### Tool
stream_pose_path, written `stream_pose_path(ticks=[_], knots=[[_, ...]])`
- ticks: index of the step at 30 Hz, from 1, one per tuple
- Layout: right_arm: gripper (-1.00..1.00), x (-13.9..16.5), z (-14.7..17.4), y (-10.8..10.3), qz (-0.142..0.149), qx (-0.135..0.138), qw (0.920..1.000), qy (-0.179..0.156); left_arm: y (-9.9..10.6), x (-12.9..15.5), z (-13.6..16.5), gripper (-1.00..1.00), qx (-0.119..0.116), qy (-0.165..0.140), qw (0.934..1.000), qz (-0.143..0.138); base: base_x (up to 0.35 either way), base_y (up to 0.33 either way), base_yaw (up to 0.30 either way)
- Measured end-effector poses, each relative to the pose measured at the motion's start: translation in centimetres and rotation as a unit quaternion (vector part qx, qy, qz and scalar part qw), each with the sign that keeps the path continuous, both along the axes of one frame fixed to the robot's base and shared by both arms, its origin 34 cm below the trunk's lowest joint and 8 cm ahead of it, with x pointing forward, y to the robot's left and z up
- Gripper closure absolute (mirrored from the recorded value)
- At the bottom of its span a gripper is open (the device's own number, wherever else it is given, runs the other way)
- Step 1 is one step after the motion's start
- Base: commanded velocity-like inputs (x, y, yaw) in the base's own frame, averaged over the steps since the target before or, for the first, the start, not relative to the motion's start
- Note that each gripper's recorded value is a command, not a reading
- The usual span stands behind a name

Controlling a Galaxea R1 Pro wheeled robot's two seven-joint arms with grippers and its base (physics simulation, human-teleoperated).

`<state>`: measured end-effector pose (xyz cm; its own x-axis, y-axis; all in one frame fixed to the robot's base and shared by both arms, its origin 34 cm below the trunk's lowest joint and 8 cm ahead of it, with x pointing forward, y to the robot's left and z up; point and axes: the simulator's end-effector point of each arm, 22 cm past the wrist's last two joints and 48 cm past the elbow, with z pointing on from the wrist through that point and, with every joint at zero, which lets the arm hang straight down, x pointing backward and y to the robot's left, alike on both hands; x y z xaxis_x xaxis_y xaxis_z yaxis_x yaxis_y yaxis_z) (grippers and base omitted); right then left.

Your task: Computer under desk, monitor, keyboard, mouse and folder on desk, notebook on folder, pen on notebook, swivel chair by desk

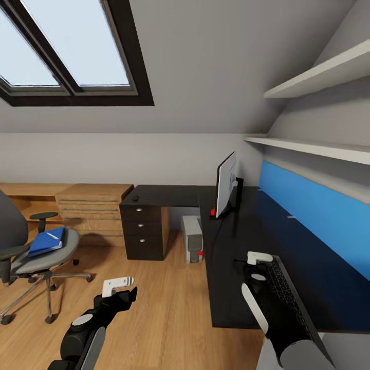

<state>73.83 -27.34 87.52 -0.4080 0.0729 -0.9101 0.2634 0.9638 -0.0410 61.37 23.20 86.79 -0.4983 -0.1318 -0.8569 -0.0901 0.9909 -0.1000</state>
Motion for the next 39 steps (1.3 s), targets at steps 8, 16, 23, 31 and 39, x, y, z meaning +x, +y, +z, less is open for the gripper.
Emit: stream_pose_path(ticks=[8, 16, 23, 31, 39], knots=[[-1.0, -0.7, 2.9, 1.3, 0.012, 0.013, 0.9998, -0.013, 1.2, 0.0, 1.2, -1.0, -0.002, 0.001, 0.9999, 0.015, -0.061, 0.0, 0.0], [-1.0, -0.7, 4.4, 1.6, 0.014, 0.015, 0.9996, -0.017, 1.5, 0.0, 2.4, -1.0, -0.003, 0.001, 0.9998, 0.018, -0.325, 0.0, 0.0], [-1.0, -0.8, 5.6, 1.7, 0.013, 0.017, 0.9996, -0.018, 1.7, 0.0, 3.5, -1.0, -0.003, 0.001, 0.9998, 0.021, -0.338, 0.0, 0.0], [-1.0, -0.8, 6.7, 1.8, 0.014, 0.018, 0.9996, -0.017, 1.8, -0.1, 4.7, -1.0, -0.004, 0.001, 0.9998, 0.022, -0.338, 0.0, 0.0], [-1.0, -0.9, 7.7, 1.9, 0.014, 0.018, 0.9996, -0.017, 1.8, -0.2, 5.7, -1.0, -0.004, 0.002, 0.9998, 0.022, -0.337, 0.0, 0.0]])
